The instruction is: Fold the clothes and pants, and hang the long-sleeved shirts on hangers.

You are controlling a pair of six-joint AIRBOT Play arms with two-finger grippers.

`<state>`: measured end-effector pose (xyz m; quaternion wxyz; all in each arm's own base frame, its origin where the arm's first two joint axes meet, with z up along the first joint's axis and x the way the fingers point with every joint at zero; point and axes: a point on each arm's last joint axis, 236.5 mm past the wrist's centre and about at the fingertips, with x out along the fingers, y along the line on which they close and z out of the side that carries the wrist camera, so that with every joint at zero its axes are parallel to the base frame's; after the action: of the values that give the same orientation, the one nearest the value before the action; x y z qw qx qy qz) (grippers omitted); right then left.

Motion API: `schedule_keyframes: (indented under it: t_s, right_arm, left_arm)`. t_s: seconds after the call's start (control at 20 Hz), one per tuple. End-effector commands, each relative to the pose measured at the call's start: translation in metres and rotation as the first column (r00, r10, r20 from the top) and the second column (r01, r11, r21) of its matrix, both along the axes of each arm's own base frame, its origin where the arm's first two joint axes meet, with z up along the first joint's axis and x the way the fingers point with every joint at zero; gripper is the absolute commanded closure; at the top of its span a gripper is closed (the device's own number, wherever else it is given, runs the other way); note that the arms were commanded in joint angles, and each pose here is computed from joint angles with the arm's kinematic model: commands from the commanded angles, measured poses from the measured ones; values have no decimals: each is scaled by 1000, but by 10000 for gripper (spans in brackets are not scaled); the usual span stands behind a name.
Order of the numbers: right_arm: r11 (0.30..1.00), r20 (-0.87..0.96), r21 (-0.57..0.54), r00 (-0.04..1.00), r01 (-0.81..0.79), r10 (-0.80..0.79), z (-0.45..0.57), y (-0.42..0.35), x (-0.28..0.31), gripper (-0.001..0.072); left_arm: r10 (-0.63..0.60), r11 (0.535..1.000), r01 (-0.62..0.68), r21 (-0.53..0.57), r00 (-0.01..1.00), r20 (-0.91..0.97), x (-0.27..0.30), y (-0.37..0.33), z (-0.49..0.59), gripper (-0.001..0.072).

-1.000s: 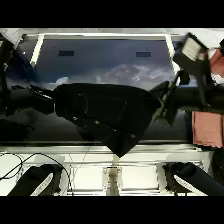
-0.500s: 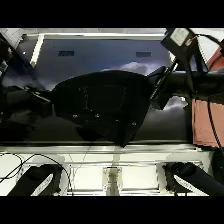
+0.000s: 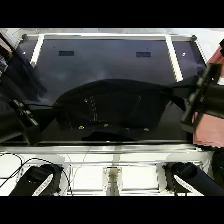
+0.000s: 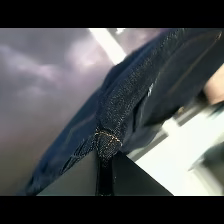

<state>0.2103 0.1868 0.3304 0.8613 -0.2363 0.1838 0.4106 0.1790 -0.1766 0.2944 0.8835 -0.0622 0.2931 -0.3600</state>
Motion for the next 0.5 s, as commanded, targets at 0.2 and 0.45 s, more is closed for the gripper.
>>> schedule_keyframes:
  t_s: [0.2,0.45]
  right_arm:
    - [991,-147,-129,987,44,-63,-42,-2,27,709]
    - [966,-235,-218,953,139,-190,-118,5,140,709]
  left_arm:
    - [239,966,-228,125,968,-78,77,27,-41,657]
    - [275,925,-205,319,942,-191,163,12,-135,657]
